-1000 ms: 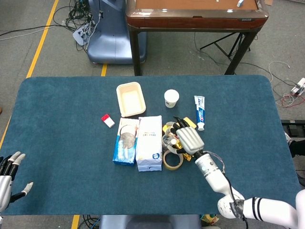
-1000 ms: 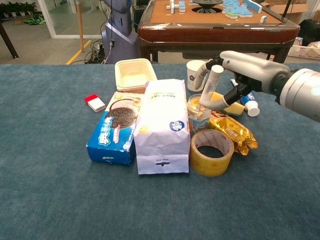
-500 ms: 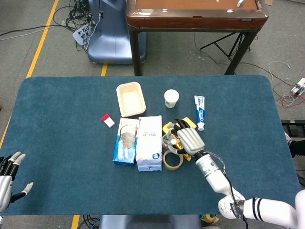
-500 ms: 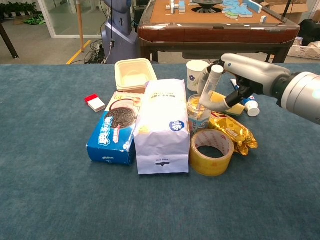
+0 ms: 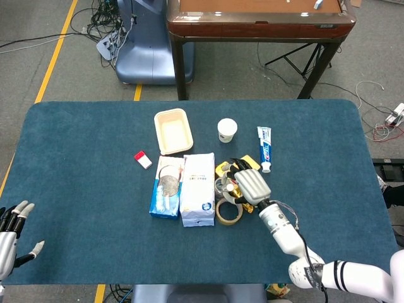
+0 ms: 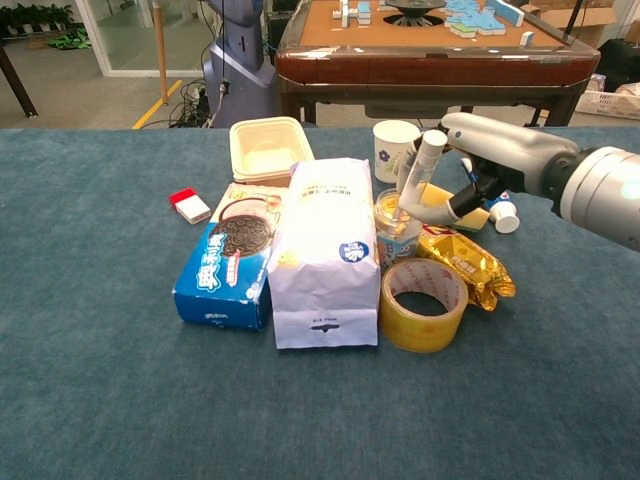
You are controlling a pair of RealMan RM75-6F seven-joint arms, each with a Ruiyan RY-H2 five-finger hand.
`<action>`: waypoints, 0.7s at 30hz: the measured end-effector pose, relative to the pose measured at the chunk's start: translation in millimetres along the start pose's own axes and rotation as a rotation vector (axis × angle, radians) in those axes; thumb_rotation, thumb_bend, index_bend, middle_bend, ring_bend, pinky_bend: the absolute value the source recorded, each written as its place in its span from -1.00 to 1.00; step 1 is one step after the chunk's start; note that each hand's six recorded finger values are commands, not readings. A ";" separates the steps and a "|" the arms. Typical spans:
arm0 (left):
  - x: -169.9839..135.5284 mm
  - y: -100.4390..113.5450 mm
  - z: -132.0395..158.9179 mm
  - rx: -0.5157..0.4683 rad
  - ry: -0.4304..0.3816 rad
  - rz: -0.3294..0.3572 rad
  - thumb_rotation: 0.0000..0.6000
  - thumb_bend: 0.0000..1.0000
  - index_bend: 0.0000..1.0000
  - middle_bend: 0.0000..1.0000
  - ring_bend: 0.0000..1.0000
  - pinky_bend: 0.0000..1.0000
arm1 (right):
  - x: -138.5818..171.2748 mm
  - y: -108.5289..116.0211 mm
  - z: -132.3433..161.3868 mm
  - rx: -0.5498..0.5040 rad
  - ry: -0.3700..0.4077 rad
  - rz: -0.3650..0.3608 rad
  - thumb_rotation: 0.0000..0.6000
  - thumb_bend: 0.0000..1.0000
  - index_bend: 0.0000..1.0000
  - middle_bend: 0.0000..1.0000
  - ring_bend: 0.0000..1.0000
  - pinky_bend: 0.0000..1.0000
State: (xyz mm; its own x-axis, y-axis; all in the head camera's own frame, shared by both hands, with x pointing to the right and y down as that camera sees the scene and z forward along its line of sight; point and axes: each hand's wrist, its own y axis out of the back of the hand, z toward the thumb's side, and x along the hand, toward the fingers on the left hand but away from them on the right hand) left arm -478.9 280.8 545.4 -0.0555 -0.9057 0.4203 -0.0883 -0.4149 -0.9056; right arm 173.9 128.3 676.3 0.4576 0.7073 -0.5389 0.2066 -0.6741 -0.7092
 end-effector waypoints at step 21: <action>0.7 -0.6 -2.6 0.000 0.006 0.000 1.00 -0.51 -0.78 -0.86 -0.84 -1.00 | 1.0 29.5 2.3 -0.054 0.015 -0.078 1.00 0.08 0.17 -0.32 -0.64 -0.80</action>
State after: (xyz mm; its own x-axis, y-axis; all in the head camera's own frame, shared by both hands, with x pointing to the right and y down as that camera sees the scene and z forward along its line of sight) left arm -481.4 280.7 546.3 -0.0612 -0.9051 0.4207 -0.0884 -0.4150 -0.9055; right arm 178.5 109.6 653.8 0.4513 0.7552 -0.4753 0.2884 -0.6275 -0.7232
